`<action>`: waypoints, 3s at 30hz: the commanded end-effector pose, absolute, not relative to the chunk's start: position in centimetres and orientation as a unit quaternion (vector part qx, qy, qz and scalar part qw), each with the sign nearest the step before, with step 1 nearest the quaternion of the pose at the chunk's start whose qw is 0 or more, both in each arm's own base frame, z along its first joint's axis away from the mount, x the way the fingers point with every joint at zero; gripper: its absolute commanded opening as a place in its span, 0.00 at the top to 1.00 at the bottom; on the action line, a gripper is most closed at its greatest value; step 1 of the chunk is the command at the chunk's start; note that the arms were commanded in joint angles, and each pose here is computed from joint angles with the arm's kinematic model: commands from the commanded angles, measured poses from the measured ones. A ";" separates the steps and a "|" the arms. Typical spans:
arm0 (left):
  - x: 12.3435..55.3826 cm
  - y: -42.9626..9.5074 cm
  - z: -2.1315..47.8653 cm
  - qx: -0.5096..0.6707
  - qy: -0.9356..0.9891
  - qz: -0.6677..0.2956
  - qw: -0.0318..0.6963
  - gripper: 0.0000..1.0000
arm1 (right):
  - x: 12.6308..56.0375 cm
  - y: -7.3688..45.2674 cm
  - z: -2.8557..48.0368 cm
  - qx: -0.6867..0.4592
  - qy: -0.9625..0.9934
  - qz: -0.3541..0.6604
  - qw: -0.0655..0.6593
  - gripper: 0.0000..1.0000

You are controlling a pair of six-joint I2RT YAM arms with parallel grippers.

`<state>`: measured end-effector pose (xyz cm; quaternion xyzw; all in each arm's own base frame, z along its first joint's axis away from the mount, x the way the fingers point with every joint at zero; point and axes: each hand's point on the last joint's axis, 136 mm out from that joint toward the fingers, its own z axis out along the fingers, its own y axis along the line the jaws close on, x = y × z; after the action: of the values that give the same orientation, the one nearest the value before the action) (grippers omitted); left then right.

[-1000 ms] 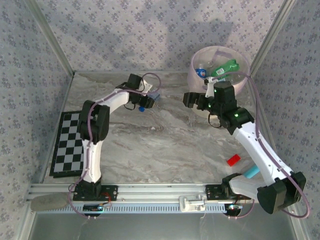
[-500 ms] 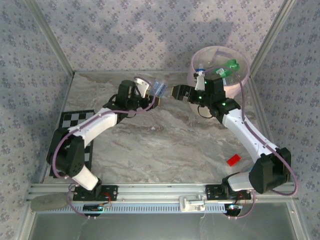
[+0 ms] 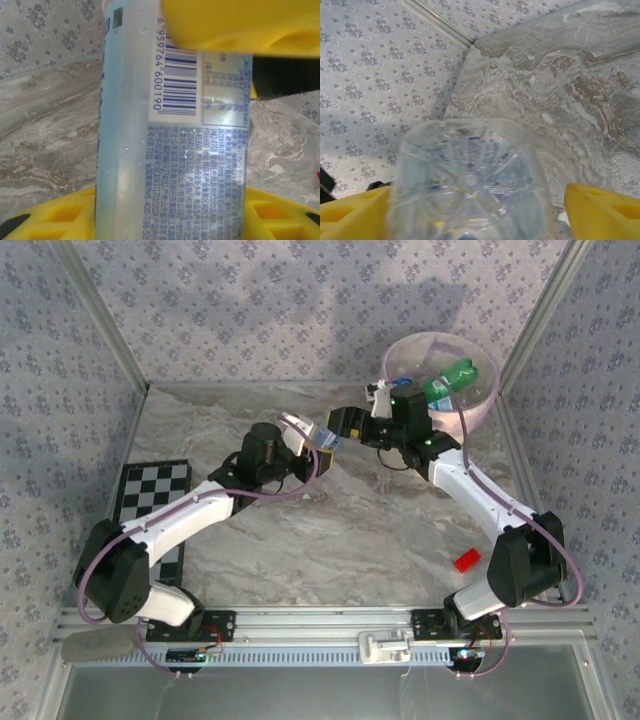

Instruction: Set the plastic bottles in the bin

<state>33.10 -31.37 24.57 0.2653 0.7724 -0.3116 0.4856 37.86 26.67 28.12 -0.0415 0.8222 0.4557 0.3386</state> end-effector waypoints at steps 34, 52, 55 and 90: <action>35.1 -18.2 26.6 -0.026 0.784 -0.241 0.572 0.00 | 41.0 14.8 44.6 -0.056 0.752 0.363 0.547 0.49; 34.9 -13.4 22.4 -0.118 0.803 -0.247 0.529 0.00 | 45.1 3.1 45.6 0.045 0.750 0.150 0.643 0.49; 35.0 -13.5 22.4 -0.117 0.804 -0.249 0.526 0.00 | 46.6 3.6 43.5 0.046 0.767 0.180 0.614 0.49; 34.4 -12.8 22.8 -0.124 0.804 -0.243 0.527 0.00 | 49.6 7.6 40.6 0.024 0.788 0.273 0.552 0.26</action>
<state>33.99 -12.98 21.91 -0.1172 0.8124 -0.2391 0.5188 48.67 4.95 42.33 0.0509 0.7805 0.2331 0.5778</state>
